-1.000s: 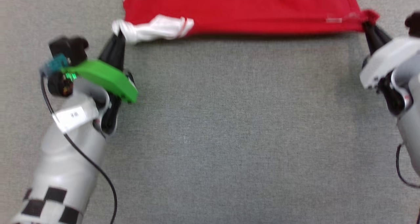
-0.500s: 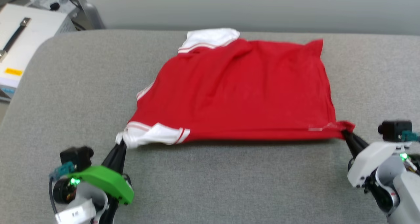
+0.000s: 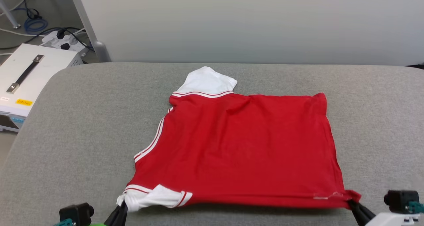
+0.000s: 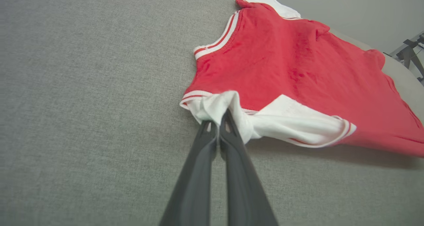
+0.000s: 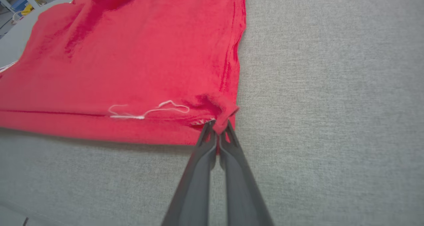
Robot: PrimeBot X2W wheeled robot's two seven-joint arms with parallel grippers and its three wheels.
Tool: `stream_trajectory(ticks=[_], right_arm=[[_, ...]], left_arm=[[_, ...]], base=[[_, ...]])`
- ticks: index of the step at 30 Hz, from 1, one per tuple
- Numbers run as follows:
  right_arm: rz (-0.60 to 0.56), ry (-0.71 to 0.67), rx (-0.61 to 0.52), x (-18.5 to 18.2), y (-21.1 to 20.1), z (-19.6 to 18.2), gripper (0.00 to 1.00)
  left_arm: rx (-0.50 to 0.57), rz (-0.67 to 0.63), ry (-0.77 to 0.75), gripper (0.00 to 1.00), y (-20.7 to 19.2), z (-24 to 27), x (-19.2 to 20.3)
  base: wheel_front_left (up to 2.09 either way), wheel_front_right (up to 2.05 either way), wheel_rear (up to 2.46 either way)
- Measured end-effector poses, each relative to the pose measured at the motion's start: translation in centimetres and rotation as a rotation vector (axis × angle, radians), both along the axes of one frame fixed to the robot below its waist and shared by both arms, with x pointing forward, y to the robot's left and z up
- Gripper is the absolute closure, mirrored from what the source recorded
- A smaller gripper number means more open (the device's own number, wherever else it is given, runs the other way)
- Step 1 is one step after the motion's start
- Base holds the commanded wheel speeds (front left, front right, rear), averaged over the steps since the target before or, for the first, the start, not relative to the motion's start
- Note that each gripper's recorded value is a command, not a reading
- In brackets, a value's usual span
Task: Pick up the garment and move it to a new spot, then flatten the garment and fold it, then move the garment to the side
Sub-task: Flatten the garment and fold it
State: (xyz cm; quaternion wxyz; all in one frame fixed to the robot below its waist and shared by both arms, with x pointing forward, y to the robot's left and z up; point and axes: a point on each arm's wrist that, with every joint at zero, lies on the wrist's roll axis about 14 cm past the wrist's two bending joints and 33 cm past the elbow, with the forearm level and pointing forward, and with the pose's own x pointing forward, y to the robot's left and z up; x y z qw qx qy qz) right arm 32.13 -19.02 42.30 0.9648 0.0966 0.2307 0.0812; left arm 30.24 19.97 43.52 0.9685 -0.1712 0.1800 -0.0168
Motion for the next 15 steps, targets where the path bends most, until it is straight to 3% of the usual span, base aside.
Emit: stream_trajectory(ticks=[8,15], right_arm=[[-0.023,0.069,-0.007,-1.6,0.1,-0.4,1.00],[-0.003,0.038,-0.013,1.5,0.7,0.8,1.00]], left_arm=[[-0.028,-0.011,0.023,1.00,-0.7,0.3,-0.2],[0.002,-0.087,-0.084,1.00,-2.2,2.7,4.8]], base=[[0.00,0.00,0.00],[0.00,0.00,0.00]])
